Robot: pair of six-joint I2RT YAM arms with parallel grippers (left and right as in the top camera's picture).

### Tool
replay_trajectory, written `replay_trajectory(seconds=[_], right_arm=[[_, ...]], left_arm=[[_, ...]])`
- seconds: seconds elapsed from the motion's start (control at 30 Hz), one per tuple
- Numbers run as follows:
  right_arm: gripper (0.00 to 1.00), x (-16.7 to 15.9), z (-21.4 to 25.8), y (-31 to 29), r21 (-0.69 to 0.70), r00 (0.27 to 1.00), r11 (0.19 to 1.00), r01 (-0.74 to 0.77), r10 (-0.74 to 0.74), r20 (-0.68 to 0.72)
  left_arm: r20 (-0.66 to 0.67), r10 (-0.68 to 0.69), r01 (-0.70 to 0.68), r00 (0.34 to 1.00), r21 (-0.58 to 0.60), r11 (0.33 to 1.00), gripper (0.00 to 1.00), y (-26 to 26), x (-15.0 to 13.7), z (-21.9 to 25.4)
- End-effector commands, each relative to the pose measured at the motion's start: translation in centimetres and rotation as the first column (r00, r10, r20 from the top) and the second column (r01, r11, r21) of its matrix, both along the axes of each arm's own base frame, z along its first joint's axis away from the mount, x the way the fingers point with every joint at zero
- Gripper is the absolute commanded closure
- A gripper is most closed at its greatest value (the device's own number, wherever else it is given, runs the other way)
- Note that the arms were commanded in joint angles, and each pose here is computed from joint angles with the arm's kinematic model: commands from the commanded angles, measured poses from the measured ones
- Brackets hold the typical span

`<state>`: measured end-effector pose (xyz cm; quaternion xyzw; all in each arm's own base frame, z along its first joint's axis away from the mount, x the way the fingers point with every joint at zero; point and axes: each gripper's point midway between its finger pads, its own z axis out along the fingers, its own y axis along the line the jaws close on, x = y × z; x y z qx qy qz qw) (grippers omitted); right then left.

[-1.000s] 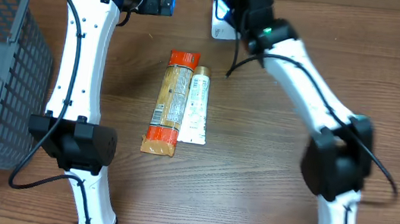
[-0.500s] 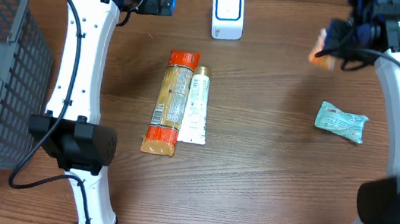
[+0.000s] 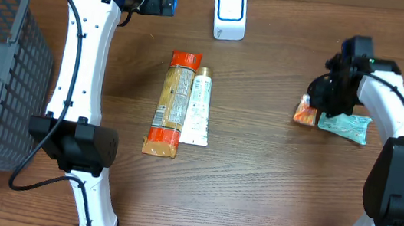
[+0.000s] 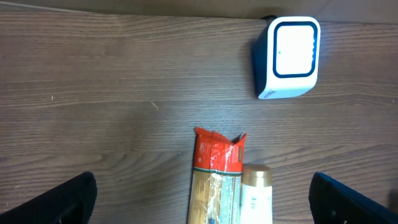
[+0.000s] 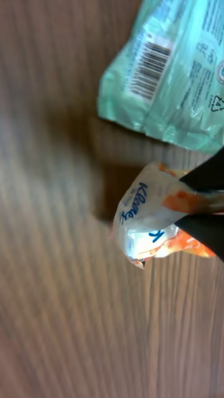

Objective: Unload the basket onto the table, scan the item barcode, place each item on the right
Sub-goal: 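Place the orange box beside the green packet on the right, then move the right gripper to the gold-capped white tube and grasp it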

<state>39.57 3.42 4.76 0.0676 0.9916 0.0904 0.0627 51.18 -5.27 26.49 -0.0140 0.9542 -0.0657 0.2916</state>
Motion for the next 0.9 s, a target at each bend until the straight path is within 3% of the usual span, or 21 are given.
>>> replay_trajectory(seconds=[0.0, 0.17, 0.23, 0.37, 0.5, 0.6, 0.7, 0.87], right_arm=[[0.80, -0.7, -0.7, -2.0, -0.086, 1.000, 0.996, 0.016, -0.017, -0.009], [0.61, -1.2, -0.9, -4.6, -0.166, 0.994, 0.981, 0.097, -0.103, -0.028], [0.38, -1.7, -0.8, -5.1, -0.168, 0.992, 0.980, 0.107, -0.116, -0.047], [0.12, -0.7, 1.6, -5.0, -0.136, 0.992, 0.984, 0.115, -0.121, -0.038], [0.06, 2.1, 6.4, -2.9, -0.015, 0.994, 0.995, 0.098, -0.097, 0.047], [0.07, 4.9, 10.9, 1.5, 0.193, 0.984, 0.981, 0.009, -0.043, 0.171], [0.10, 6.3, 13.2, 6.2, 0.388, 0.963, 0.913, -0.124, 0.017, 0.268], [0.10, 6.6, 11.0, 12.7, 0.472, 0.963, 0.857, -0.207, 0.094, 0.252]], left_arm=[[0.006, -0.007, 0.007, 1.000, 0.010, 1.000, 0.00, 0.0, 0.1, 0.1], [0.006, -0.008, 0.008, 1.000, 0.010, 1.000, 0.00, 0.0, 0.1, 0.1], [0.006, -0.007, 0.007, 1.000, 0.010, 1.000, 0.00, 0.0, 0.1, 0.1], [0.006, -0.008, 0.008, 1.000, 0.010, 1.000, 0.00, 0.0, 0.1, 0.1], [0.007, -0.008, 0.008, 1.000, 0.010, 1.000, 0.00, 0.0, 0.1, 0.1], [0.006, -0.008, 0.008, 1.000, 0.010, 1.000, 0.00, 0.0, 0.1, 0.1], [0.006, -0.008, 0.008, 1.000, 0.010, 1.000, 0.00, 0.0, 0.1, 0.1], [0.006, -0.008, 0.008, 1.000, 0.010, 1.000, 0.00, 0.0, 0.1, 0.1]])
